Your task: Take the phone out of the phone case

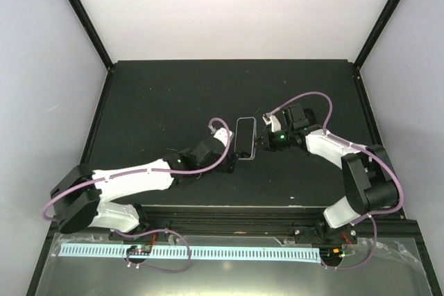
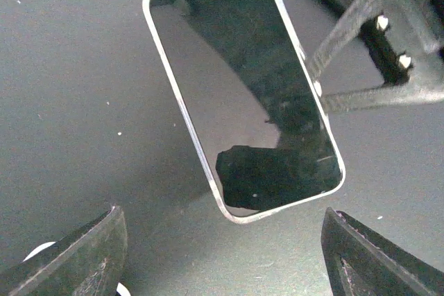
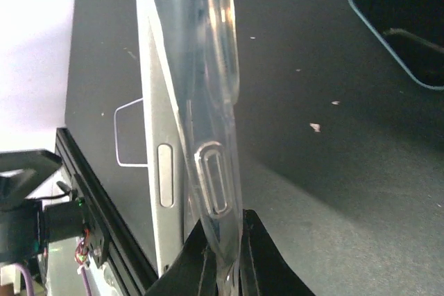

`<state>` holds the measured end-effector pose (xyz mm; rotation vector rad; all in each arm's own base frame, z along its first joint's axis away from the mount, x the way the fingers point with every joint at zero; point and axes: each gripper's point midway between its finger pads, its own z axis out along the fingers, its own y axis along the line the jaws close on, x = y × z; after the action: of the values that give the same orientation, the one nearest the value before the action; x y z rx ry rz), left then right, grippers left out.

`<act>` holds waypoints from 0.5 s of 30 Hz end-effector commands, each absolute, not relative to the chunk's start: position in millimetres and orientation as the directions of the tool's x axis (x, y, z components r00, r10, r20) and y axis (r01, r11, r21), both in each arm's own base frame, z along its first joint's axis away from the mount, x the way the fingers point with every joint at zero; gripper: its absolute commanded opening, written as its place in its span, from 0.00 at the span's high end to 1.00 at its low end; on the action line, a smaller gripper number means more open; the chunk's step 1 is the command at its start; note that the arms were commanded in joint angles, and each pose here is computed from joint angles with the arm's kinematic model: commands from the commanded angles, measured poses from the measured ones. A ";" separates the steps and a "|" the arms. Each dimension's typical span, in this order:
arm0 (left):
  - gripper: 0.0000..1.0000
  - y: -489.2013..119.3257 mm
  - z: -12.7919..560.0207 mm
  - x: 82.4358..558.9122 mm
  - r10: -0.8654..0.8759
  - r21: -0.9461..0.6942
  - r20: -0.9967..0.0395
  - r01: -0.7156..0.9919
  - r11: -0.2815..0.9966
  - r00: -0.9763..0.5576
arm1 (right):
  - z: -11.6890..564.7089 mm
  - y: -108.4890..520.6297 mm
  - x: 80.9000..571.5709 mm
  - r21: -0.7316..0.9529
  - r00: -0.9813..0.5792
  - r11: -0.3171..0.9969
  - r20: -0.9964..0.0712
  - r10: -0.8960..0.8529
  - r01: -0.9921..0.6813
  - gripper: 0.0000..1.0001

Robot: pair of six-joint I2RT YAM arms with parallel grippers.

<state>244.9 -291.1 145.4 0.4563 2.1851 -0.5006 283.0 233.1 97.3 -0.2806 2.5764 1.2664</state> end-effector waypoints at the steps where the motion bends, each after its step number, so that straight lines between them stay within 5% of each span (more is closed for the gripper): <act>1: 0.22 -311.4 137.8 243.6 0.227 -0.124 -0.795 0.517 0.847 -0.562 | 88.1 229.8 293.2 0.747 -0.969 0.639 -0.247 0.010 -0.184 0.99; 4: 0.10 -334.1 126.8 239.9 0.319 -0.058 -0.785 0.576 0.815 -0.530 | 80.2 230.5 292.9 0.749 -0.979 0.644 -0.206 0.008 -0.152 0.99; 15: 0.16 -355.6 102.6 264.5 0.464 0.162 -0.739 0.540 0.826 -0.489 | 77.9 235.4 289.2 0.775 -0.987 0.619 -0.158 -0.004 -0.126 0.99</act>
<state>251.9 -353.0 103.4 0.7051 2.1826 -0.2421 278.2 225.4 58.3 -0.0774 2.7634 1.2249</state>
